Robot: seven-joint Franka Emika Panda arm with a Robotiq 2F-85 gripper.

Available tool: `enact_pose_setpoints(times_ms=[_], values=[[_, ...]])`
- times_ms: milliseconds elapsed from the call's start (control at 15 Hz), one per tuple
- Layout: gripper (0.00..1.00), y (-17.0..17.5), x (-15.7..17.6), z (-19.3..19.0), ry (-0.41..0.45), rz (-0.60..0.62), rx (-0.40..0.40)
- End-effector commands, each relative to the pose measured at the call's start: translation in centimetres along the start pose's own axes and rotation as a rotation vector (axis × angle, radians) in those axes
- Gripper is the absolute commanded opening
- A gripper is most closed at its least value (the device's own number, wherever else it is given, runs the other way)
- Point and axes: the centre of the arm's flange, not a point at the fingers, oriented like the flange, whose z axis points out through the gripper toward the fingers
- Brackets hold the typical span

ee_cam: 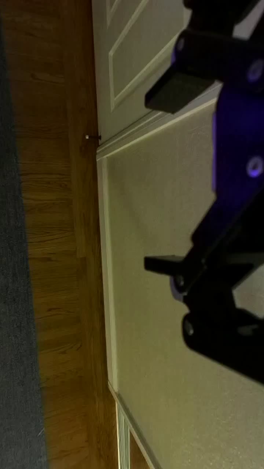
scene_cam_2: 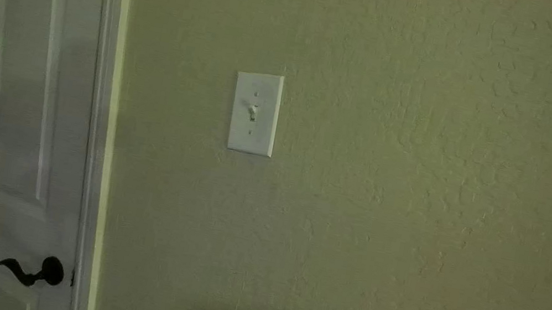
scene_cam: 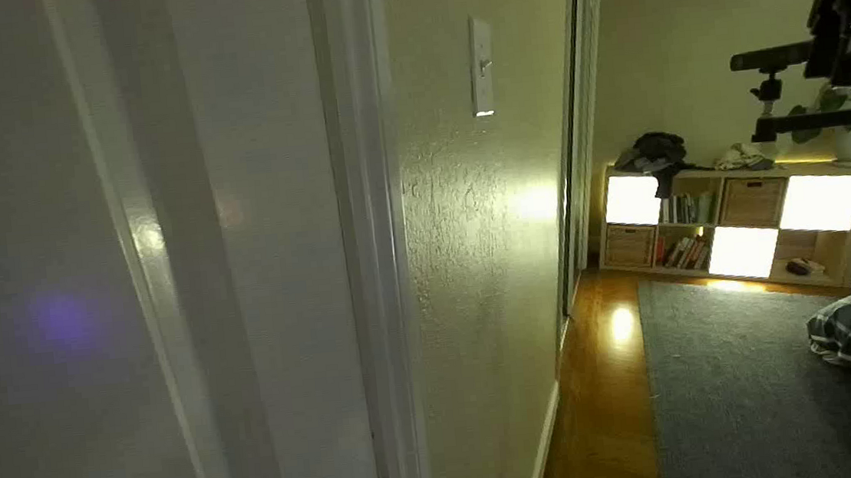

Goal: Turn off the light

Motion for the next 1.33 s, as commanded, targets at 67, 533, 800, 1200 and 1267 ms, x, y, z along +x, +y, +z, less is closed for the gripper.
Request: enact_pose_setpoints(times_ms=[67, 533, 800, 1200, 1267], values=[[1.0, 0.0, 0.0, 0.0, 0.0, 0.0, 0.0], [1.0, 0.0, 0.2, 0.1, 0.005, -0.007, -0.001], [1.0, 0.2, 1.9, 0.0, 0.038, -0.02, -0.013], [1.0, 1.2, 6.9, -0.2, 0.139, -0.053, -0.02], [1.0, 1.5, 8.1, -0.2, 0.153, -0.061, -0.022]])
